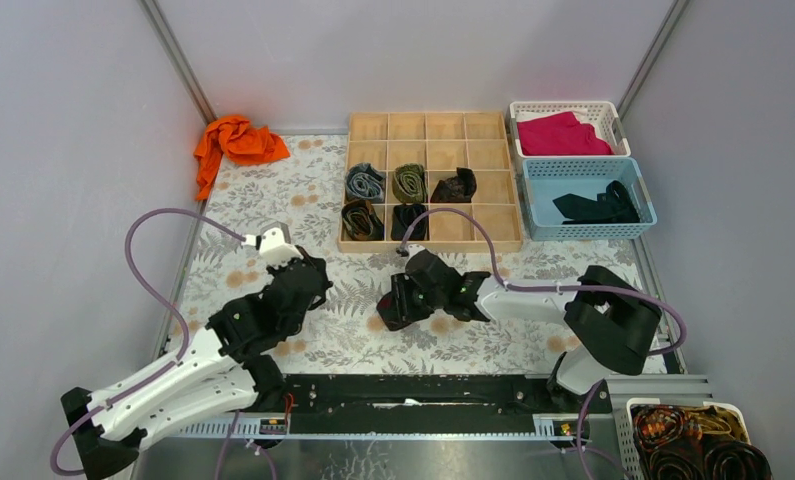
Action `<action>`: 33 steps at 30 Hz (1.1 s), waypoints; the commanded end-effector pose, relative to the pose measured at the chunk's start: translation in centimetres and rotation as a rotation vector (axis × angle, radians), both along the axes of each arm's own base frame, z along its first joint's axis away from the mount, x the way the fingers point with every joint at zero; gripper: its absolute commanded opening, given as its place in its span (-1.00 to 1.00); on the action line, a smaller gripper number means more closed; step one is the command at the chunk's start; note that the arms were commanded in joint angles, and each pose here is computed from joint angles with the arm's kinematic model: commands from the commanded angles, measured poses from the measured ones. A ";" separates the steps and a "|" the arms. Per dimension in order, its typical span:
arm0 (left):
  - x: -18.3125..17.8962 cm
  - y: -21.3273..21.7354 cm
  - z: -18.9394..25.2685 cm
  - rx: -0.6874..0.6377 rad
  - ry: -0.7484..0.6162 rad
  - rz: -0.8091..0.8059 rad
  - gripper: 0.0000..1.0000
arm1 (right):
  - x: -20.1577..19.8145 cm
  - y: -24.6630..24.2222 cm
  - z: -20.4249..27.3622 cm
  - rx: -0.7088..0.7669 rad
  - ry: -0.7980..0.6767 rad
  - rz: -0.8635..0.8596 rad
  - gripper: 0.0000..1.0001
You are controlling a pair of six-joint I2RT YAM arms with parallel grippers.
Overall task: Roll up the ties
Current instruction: Roll the tie at the center of the board.
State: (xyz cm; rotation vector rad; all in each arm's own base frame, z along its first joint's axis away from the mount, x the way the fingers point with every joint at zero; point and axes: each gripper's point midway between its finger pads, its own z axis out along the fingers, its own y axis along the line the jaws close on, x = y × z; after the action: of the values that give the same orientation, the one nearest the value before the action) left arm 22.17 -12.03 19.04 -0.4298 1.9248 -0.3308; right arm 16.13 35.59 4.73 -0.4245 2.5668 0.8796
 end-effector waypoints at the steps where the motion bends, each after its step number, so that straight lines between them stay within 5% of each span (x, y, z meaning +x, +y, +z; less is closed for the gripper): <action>1: 1.0 -1.6 2.1 -0.030 -0.050 -0.029 -1.00 | -1.2 0.8 2.6 0.183 0.106 0.040 -0.30; 24: 3.9 -7.3 1.6 -0.001 -0.036 -0.136 -1.00 | 0.0 -3.1 3.4 0.487 0.342 -0.017 -0.33; 33: 4.4 -8.4 1.4 0.000 -0.035 -0.158 -1.00 | 1.4 -5.5 0.7 0.374 0.304 -0.095 -0.34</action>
State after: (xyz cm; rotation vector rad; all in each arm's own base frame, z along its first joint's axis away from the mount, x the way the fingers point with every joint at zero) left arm 25.80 -19.24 18.50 -0.2736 1.9809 -0.3812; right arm 16.87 31.34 6.16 -0.0534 2.5568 1.5351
